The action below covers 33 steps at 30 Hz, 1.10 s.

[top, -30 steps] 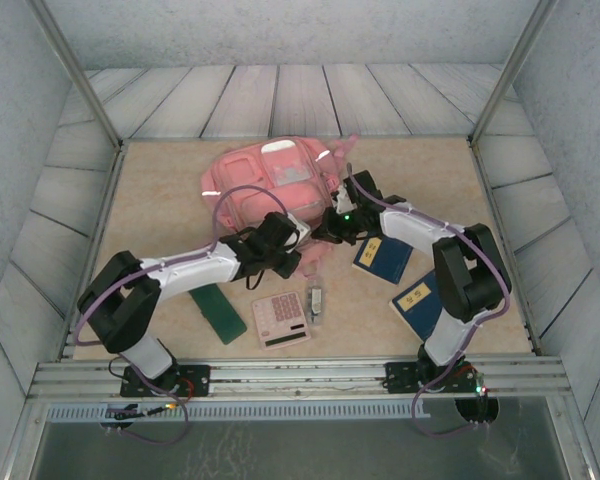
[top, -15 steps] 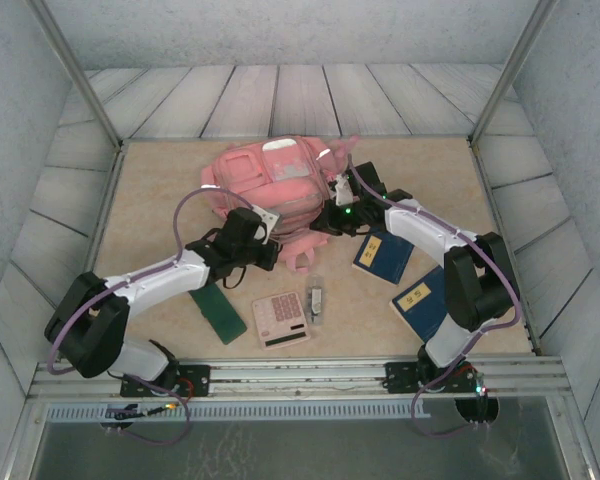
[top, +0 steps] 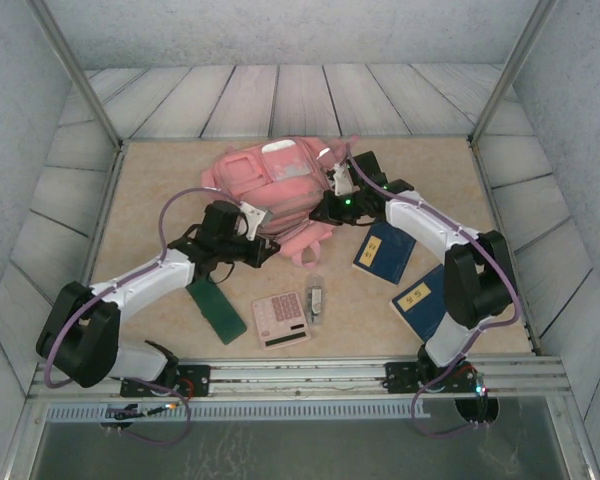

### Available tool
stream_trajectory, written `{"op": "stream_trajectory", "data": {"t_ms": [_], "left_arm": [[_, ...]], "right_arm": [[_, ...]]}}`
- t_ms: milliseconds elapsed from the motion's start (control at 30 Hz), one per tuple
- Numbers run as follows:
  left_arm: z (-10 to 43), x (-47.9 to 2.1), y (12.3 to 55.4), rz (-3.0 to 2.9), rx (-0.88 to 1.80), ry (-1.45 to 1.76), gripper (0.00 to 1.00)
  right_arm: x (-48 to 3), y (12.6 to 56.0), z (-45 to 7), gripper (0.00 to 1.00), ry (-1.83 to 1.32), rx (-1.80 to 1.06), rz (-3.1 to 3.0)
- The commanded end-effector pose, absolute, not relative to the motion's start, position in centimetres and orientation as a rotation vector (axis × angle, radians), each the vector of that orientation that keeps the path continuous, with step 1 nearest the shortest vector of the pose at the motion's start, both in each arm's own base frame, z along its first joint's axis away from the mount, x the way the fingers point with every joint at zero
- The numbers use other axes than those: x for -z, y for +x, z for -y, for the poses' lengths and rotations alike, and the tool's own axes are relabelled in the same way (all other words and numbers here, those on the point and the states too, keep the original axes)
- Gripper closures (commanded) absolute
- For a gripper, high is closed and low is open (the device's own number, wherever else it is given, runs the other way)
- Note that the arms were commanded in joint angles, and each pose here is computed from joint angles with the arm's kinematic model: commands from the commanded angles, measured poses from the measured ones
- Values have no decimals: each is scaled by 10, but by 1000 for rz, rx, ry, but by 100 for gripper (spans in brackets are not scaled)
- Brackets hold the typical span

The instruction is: Pack the student bag

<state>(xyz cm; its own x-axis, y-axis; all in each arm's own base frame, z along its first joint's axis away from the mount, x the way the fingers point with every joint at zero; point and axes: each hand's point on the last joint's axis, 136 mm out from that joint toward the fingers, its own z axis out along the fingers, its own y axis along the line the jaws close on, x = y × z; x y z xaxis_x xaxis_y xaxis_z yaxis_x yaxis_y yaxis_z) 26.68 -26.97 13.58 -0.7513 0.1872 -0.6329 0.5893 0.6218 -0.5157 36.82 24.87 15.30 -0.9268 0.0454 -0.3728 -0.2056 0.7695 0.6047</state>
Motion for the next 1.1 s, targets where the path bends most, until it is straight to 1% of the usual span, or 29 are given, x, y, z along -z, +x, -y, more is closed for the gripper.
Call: {"op": "stream_trajectory", "data": {"t_ms": [0, 133, 267, 433, 600, 700, 833, 933, 1067], "left_arm": [[249, -127, 249, -2410, 1013, 589, 100], [244, -131, 253, -2415, 1057, 542, 100], [233, -119, 259, -2483, 995, 488, 100], [213, -98, 271, -2563, 876, 350, 100], [180, -75, 288, -2631, 642, 155, 100], [170, -66, 292, -2655, 559, 99, 100], [192, -71, 288, -2632, 683, 232, 100], [211, -83, 281, -2580, 748, 359, 100], [237, -91, 271, -2521, 878, 468, 100]], "right_arm": [[-151, 419, -193, 100, 3, -647, -2512], [-148, 423, -186, 100, -2, -609, -2513], [-154, 430, -172, 100, 8, -575, -2499], [-162, 443, -156, 100, 8, -587, -2481], [-161, 455, -152, 100, -9, -557, -2495], [-157, 464, -150, 100, 8, -542, -2496], [-147, 472, -151, 100, 31, -549, -2530], [-145, 467, -156, 99, -1, -582, -2588], [-149, 449, -154, 89, -35, -576, -2636]]}}
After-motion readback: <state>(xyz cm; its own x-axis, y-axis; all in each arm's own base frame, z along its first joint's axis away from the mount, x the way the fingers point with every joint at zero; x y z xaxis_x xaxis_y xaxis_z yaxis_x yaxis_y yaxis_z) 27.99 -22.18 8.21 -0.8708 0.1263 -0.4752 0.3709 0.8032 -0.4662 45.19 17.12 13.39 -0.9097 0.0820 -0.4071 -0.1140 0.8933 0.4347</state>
